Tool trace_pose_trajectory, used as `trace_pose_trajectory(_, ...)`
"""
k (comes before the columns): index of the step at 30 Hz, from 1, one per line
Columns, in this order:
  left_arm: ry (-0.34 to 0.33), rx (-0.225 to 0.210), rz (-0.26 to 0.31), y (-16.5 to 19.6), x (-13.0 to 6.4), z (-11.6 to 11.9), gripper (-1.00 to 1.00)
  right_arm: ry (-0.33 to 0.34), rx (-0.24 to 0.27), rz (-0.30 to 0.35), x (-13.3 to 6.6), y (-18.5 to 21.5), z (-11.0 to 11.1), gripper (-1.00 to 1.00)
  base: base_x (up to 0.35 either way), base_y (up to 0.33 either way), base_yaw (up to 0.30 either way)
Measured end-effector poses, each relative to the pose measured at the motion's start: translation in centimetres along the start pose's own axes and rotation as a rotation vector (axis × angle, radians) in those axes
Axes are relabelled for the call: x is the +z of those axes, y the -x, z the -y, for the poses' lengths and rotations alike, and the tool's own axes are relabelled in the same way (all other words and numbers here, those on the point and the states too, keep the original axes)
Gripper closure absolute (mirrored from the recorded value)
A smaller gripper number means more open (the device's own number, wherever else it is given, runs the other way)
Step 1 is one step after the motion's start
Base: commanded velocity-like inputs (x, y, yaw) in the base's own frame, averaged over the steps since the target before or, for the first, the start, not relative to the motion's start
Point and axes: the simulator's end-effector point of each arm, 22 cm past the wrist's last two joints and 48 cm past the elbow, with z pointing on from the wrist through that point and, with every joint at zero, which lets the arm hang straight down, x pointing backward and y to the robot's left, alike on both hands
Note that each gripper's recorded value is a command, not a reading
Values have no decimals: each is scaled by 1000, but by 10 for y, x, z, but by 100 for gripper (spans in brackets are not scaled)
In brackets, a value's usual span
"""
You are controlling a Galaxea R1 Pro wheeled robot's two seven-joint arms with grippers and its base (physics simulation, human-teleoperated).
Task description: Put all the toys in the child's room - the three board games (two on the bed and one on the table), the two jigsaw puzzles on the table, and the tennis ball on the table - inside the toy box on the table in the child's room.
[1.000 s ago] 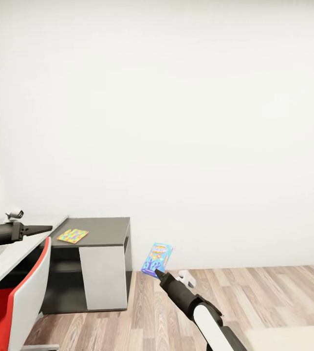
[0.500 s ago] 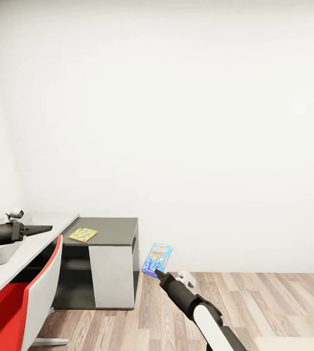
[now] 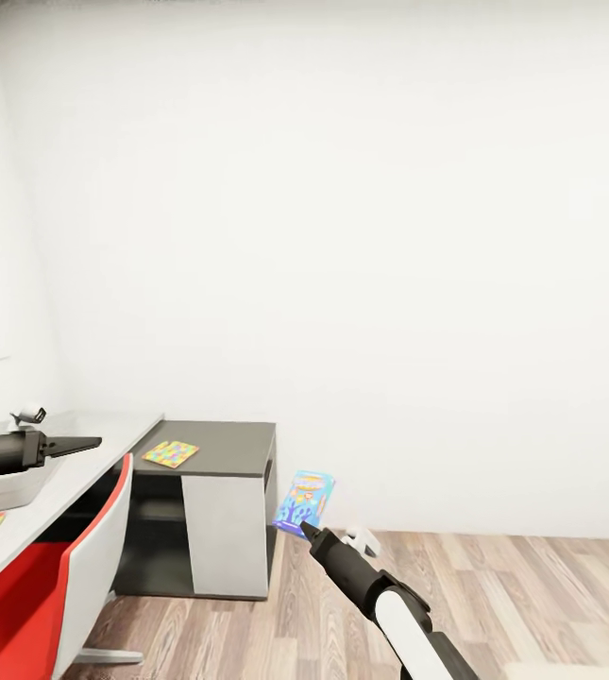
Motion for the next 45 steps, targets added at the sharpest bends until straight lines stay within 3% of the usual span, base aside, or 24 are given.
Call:
trace_pose_trajectory(13, -1, 7, 4, 2, -2, 3, -100, 3, -10, 4, -1, 2, -3, 100, 195, -138, 261)
trace_pose_trajectory(23, -1, 7, 4, 2, -2, 4, -100, 6, -10, 7, -2, 3, -4, 100, 173, -40, 39)
trace_pose_trajectory(31, -1, 7, 5, 2, -2, 3, -100, -1, -38, 21, -1, 6, -4, 100, 30, 0, 64)
trace_pose_trajectory(45, 0, 2, 1, 1, -1, 1, -100, -8, -38, 17, 0, 4, 0, 100, 1, 0, 257)
